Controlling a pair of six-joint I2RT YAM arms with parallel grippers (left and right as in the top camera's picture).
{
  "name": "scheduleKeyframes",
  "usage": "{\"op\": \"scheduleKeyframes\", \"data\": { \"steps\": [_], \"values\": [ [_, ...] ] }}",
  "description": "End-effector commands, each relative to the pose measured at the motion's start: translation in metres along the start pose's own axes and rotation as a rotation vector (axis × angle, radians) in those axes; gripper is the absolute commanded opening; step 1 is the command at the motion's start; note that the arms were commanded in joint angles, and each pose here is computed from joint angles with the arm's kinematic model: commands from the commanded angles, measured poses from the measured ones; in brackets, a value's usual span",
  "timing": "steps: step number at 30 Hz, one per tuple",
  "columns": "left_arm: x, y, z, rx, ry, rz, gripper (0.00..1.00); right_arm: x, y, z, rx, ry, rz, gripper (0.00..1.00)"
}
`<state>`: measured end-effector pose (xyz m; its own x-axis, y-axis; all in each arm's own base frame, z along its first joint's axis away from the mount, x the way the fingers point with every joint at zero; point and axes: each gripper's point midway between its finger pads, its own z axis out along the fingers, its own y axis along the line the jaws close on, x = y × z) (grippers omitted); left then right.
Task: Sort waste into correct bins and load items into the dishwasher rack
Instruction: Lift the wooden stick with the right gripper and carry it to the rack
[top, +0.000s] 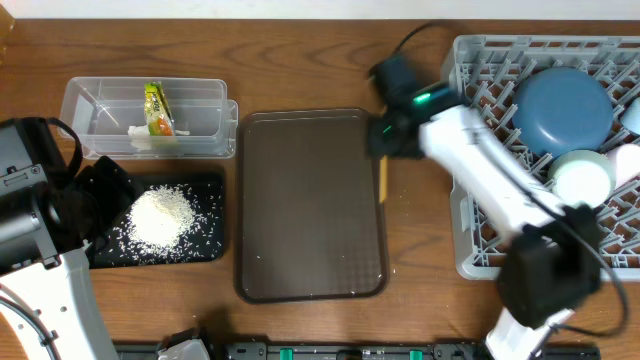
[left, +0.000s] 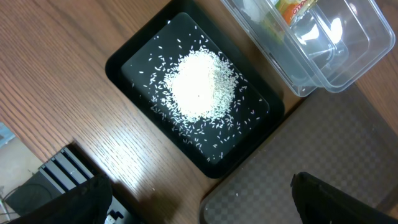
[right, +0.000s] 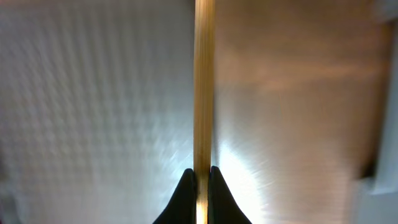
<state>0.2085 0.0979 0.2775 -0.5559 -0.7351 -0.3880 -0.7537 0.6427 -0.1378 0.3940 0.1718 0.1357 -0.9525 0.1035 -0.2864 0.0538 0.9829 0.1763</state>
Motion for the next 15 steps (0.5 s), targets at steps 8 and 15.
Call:
{"op": "scheduleKeyframes", "data": {
  "steps": [8, 15],
  "values": [
    [-0.002, 0.004, 0.001, -0.02, -0.008, -0.006, 0.95, -0.069, -0.121, -0.071, 0.088, -0.209, -0.083, 0.01],
    [-0.002, 0.004, 0.001, -0.02, -0.008, -0.005, 0.95, -0.077, -0.167, -0.054, 0.163, -0.177, -0.105, 0.01]
  ]
}}
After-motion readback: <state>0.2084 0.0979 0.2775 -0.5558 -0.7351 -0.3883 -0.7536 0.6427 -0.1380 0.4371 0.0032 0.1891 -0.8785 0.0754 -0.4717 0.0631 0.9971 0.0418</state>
